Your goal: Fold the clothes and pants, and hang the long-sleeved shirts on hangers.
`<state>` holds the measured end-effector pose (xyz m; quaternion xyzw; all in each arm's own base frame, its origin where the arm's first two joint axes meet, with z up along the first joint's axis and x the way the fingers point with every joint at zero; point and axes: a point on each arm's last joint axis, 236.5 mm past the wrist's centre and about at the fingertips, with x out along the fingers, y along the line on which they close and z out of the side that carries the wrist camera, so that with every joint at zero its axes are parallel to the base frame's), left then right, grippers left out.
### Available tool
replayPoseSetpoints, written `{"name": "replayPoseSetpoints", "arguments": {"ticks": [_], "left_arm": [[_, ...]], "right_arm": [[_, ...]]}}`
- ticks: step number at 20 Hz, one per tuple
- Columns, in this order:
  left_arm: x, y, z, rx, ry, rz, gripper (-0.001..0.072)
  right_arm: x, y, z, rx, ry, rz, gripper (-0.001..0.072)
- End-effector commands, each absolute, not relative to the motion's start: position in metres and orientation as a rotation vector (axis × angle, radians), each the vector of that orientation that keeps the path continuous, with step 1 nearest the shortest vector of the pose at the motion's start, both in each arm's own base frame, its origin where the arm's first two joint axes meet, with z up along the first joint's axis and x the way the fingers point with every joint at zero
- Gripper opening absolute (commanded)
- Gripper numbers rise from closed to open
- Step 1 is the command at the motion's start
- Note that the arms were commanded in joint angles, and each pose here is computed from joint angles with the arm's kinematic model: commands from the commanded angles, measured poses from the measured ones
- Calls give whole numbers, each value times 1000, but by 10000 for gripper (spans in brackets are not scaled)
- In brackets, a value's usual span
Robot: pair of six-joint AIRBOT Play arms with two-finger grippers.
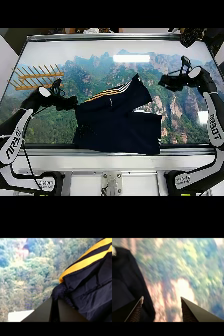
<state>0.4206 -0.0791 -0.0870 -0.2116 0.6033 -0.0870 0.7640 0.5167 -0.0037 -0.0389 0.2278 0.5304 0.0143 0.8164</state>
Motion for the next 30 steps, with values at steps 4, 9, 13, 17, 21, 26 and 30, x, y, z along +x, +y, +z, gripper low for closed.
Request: {"name": "replayPoseSetpoints", "arguments": {"ticks": [4,9,13,17,21,26,30], "left_arm": [[424,-78,-86,-458,1295,-183,22],[425,-78,-86,-458,1294,-183,23],[425,-77,-86,-458,1295,-182,23],[429,-56,-86,-548,1287,-98,22],[436,-56,-84,-558,1257,-93,23],[456,-67,-74,-607,1167,-95,22],[454,-65,-73,-602,1174,-99,396]], "right_arm": [[465,37,-106,598,1342,37,512],[474,77,-106,584,1314,138,512],[472,62,-106,543,1316,116,30],[452,19,-86,373,1349,27,4],[421,6,-86,298,1426,-13,5],[413,25,-96,296,1448,18,7],[420,39,-88,363,1417,45,123]]}}
